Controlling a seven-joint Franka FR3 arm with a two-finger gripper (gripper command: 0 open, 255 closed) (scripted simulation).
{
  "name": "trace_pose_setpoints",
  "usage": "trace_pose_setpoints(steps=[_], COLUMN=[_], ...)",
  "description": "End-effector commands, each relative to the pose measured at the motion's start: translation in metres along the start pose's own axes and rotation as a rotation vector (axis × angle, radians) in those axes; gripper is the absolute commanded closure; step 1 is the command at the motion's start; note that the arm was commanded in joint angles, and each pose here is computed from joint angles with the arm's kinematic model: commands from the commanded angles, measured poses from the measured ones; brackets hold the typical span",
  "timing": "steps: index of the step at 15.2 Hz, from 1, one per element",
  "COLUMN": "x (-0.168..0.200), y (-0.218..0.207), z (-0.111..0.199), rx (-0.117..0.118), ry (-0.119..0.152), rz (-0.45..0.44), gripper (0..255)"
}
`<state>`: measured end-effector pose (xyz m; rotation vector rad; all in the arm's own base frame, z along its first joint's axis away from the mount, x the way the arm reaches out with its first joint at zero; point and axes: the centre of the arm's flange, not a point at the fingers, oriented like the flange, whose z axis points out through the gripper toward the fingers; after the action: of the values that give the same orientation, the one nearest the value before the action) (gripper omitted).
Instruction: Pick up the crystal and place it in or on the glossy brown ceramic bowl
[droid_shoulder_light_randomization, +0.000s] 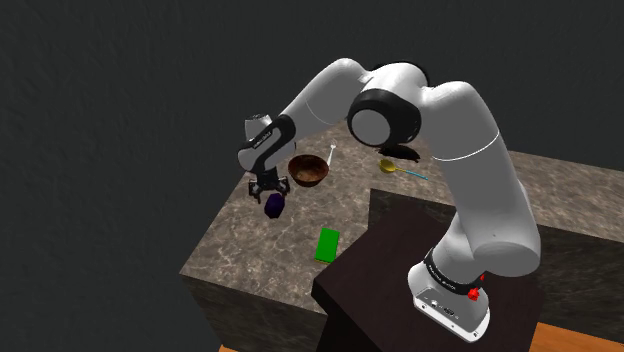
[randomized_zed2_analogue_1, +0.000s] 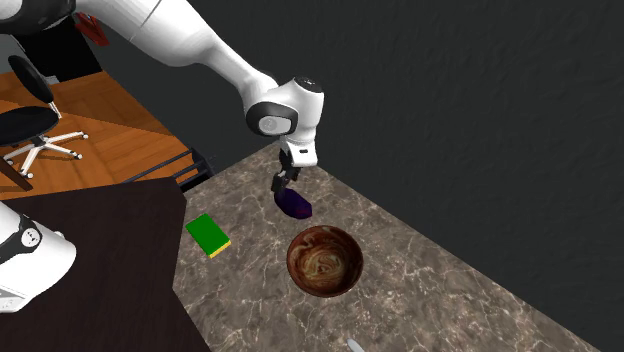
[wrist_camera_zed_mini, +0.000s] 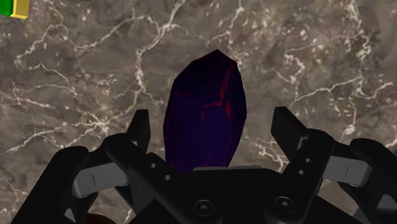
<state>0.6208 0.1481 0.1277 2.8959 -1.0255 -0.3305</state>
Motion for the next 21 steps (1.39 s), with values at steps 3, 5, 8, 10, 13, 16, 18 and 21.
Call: trace_pose_setpoints(steps=[3, 5, 8, 10, 13, 16, 18, 21], x=[0.0, 0.0, 0.0, 0.0, 0.0, -0.001, -0.001, 0.0], y=[0.0, 0.0, 0.0, 0.0, 0.0, 0.0, 0.0, 0.0], z=[0.024, 0.024, 0.024, 0.024, 0.024, 0.024, 0.024, 0.024], rx=[-0.001, -0.001, -0.001, -0.001, -0.001, -0.001, -0.001, -0.001], ry=[0.0, 0.0, 0.0, 0.0, 0.0, -0.001, 0.0, 0.0], rz=[0.007, 0.007, 0.007, 0.007, 0.007, 0.007, 0.007, 0.007], gripper=[0, 0, 0, 0, 255, 255, 255, 255])
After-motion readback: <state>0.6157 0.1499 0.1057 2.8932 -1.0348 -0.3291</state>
